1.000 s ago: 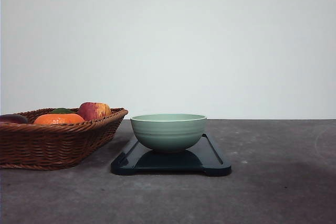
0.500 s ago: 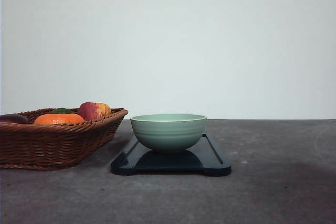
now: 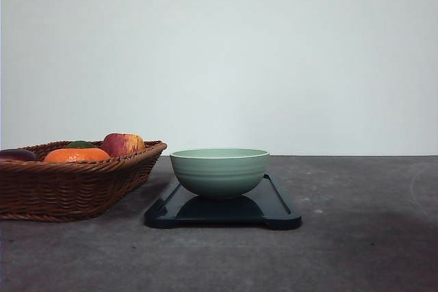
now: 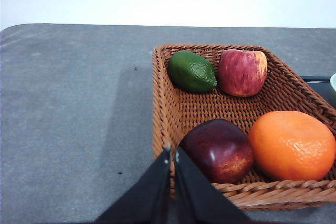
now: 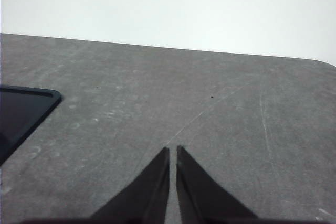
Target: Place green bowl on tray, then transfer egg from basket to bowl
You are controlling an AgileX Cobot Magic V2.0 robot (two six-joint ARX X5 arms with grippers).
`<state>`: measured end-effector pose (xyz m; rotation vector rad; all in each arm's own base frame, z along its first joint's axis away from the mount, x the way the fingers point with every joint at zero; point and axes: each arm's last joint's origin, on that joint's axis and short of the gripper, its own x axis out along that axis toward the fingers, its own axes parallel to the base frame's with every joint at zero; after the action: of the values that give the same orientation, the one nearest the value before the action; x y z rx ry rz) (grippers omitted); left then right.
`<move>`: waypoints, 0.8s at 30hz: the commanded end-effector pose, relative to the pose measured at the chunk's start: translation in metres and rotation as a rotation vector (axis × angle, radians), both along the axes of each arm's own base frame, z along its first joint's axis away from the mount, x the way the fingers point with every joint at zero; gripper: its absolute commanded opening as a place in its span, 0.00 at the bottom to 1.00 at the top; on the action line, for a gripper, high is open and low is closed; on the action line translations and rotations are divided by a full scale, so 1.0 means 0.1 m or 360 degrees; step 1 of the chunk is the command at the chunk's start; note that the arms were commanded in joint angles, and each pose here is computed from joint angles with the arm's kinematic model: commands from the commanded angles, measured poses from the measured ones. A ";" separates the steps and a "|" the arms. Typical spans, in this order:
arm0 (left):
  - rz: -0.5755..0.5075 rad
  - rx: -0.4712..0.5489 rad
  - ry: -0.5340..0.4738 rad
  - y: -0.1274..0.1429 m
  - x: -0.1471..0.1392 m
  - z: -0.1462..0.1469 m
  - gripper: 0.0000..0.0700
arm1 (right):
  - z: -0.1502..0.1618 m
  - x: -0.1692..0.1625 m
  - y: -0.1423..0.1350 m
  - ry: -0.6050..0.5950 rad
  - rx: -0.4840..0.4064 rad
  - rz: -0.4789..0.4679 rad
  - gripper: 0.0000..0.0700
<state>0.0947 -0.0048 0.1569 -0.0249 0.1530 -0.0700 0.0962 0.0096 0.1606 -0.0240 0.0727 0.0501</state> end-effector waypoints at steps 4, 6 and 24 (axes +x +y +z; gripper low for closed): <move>0.0003 0.0018 0.0038 0.00 0.01 -0.07 0.00 | -0.01 0.00 0.00 -0.0010 0.0028 0.0002 0.02; 0.0003 0.0018 0.0038 0.00 0.01 -0.07 0.00 | -0.01 0.00 0.00 -0.0010 0.0028 0.0002 0.02; 0.0003 0.0018 0.0038 0.00 0.01 -0.07 0.00 | -0.01 0.00 0.00 -0.0010 0.0028 0.0002 0.02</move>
<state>0.0947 -0.0048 0.1569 -0.0249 0.1530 -0.0700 0.0962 0.0096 0.1606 -0.0240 0.0727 0.0499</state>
